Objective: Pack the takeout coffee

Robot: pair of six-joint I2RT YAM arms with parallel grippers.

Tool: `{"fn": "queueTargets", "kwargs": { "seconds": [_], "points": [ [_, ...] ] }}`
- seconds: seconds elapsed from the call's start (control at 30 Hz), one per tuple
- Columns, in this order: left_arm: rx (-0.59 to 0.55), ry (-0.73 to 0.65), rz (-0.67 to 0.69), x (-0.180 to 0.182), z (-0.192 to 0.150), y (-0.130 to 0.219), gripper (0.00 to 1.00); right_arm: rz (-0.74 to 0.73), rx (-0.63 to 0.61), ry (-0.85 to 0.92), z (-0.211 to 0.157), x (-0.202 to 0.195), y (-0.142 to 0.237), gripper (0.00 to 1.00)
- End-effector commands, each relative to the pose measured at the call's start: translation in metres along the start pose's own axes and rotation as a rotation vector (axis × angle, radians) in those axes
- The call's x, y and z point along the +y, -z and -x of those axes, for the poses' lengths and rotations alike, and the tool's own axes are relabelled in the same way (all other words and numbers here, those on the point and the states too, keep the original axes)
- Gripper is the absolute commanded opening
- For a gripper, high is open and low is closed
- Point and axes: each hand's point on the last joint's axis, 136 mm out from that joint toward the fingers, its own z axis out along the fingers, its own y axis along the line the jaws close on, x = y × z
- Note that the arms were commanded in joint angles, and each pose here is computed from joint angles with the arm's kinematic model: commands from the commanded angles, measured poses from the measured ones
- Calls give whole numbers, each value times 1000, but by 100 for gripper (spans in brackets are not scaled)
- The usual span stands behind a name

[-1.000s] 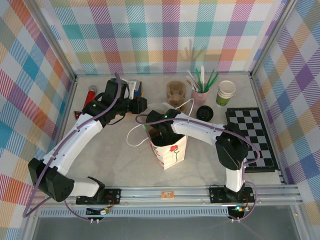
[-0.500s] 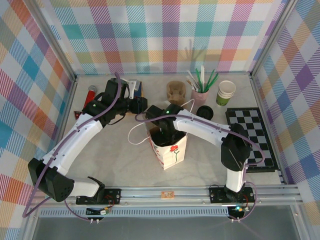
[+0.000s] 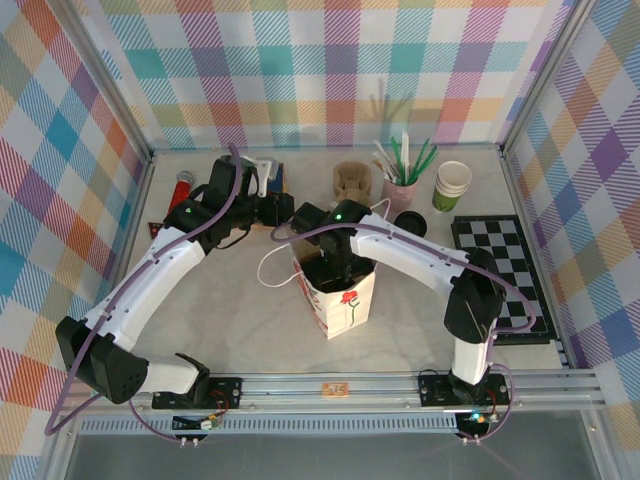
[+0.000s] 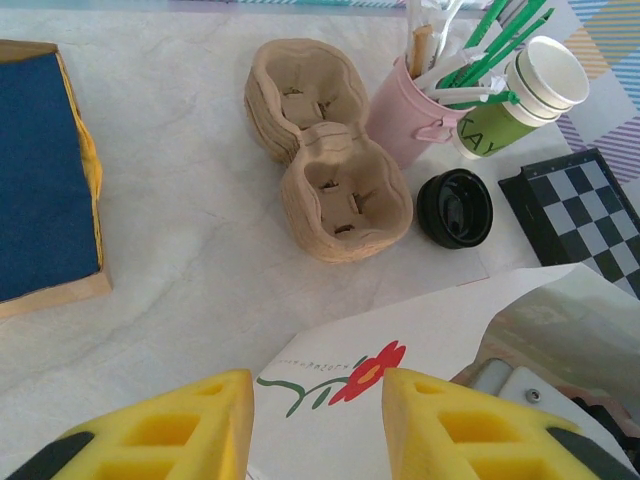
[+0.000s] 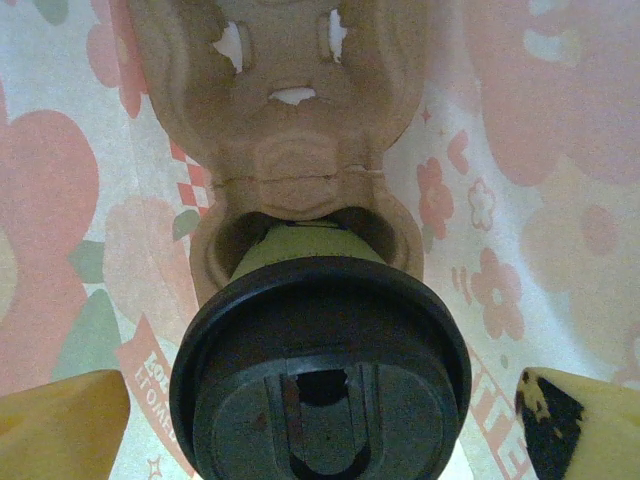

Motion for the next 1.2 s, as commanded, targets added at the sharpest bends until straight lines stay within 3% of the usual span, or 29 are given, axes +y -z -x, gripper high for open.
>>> {"fn": "queueTargets", "kwargs": {
  "seconds": [0.0,0.6,1.17],
  "points": [
    [-27,-24,-17,-9,10,7,39,16,-61,14,4,-2,28,99],
    [-34,-25,-17,-11,15,9,43,11,-127,34,6,-6,68,99],
    [-74,-24,-21,-15,26,23,64,18,-194,56,7,-3,107,99]
  ]
}}
